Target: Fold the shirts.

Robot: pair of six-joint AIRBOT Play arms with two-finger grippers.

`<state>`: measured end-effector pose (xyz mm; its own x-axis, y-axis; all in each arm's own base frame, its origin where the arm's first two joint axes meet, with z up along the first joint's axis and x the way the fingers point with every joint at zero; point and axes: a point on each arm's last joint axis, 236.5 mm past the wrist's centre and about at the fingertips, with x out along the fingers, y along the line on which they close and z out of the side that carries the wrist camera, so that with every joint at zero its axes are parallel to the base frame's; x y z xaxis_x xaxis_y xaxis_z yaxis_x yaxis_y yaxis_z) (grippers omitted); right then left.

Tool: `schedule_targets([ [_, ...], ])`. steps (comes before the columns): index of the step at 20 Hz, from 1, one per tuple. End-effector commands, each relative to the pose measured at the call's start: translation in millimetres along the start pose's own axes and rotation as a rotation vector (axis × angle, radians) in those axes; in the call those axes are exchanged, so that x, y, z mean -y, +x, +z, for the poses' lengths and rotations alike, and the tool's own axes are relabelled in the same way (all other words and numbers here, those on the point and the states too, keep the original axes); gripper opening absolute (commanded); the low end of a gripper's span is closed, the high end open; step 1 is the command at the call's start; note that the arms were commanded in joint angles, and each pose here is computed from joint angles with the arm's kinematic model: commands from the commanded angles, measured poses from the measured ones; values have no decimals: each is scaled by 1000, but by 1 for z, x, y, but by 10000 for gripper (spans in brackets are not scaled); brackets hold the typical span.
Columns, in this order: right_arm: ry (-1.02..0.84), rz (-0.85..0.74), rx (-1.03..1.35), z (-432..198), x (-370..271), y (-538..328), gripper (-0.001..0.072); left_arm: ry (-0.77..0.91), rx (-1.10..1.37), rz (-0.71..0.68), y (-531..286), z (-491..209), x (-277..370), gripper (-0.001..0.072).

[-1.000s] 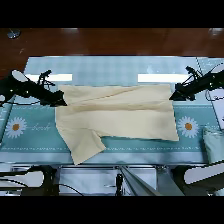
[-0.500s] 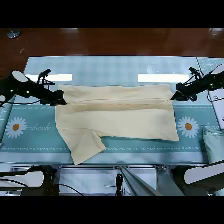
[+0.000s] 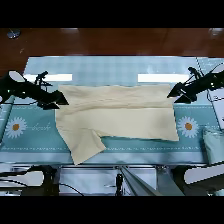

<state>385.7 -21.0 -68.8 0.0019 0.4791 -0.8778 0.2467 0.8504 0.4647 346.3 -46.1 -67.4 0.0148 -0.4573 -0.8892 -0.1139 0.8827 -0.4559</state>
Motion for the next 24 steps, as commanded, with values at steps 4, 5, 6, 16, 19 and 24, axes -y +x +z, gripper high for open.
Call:
schedule_targets([
  [4,18,30,297,-29,9,-44,631,-168,34,41,-41,-71,-46,711],
  [5,21,97,350,-42,-4,-43,631,-223,37,38,-35,-89,-54,710],
  [6,10,151,385,-55,-17,-39,631,-342,48,40,-27,-106,-63,711],
  [16,-10,326,429,-103,-77,-24,631,-373,71,-224,42,-152,0,710],
  [19,68,321,471,-94,-57,-37,631,-309,82,-228,58,-152,19,710],
  [24,353,21,298,-153,64,-28,631,-217,-15,-255,69,-171,46,22],
])
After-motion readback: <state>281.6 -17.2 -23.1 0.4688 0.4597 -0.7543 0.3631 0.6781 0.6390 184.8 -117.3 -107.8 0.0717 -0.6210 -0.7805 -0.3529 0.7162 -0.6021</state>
